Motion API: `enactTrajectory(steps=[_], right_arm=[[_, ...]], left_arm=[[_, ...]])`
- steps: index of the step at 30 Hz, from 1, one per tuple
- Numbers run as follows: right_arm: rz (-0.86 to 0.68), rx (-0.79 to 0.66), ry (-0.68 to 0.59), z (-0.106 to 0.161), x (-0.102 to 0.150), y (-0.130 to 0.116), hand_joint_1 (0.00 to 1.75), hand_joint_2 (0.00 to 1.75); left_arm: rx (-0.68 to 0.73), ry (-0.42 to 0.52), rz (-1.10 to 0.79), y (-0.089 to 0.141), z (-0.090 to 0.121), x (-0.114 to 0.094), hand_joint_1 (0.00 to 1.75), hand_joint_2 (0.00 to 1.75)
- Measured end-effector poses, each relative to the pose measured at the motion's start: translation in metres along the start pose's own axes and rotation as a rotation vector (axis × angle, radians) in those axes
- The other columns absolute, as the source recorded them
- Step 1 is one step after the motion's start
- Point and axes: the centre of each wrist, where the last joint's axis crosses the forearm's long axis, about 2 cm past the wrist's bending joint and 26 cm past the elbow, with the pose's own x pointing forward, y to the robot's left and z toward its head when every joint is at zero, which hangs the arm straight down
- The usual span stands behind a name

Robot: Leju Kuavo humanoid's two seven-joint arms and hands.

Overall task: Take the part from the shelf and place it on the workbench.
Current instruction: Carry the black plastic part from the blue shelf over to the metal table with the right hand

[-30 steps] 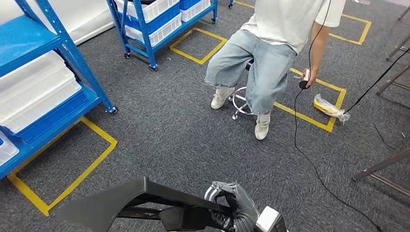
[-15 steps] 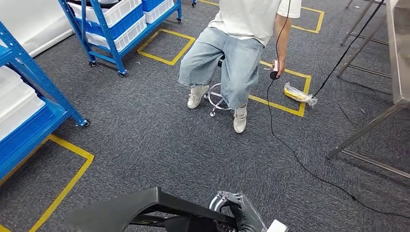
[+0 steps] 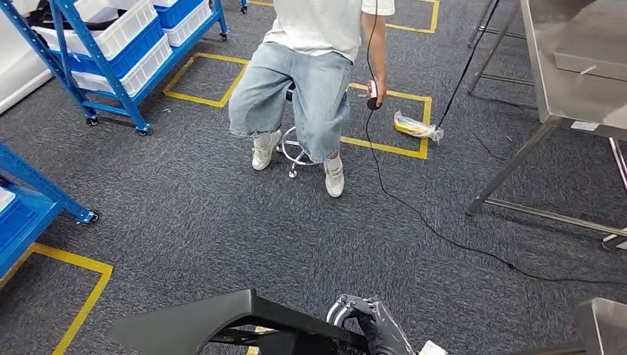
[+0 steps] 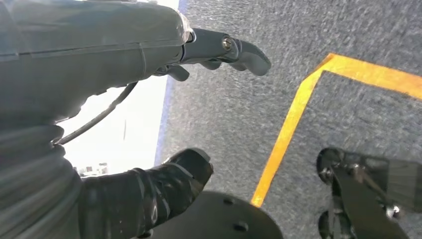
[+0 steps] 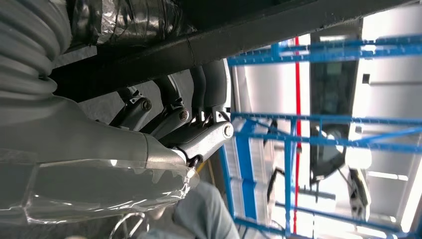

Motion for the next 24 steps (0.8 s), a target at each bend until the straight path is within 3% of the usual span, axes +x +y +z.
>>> enactTrajectory(steps=[14, 24], right_arm=[[0.021, -0.022, -0.004, 0.011, 0.011, -0.004, 1.75, 1.75], [0.042, 0.022, 0.005, 0.001, 0.01, -0.012, 1.75, 1.75]], left_arm=[[-0.003, -0.015, -0.033, -0.002, 0.001, -0.001, 0.0, 1.75], [-0.019, -0.006, -0.008, 0.0, 0.0, -0.003, 0.0, 1.75]])
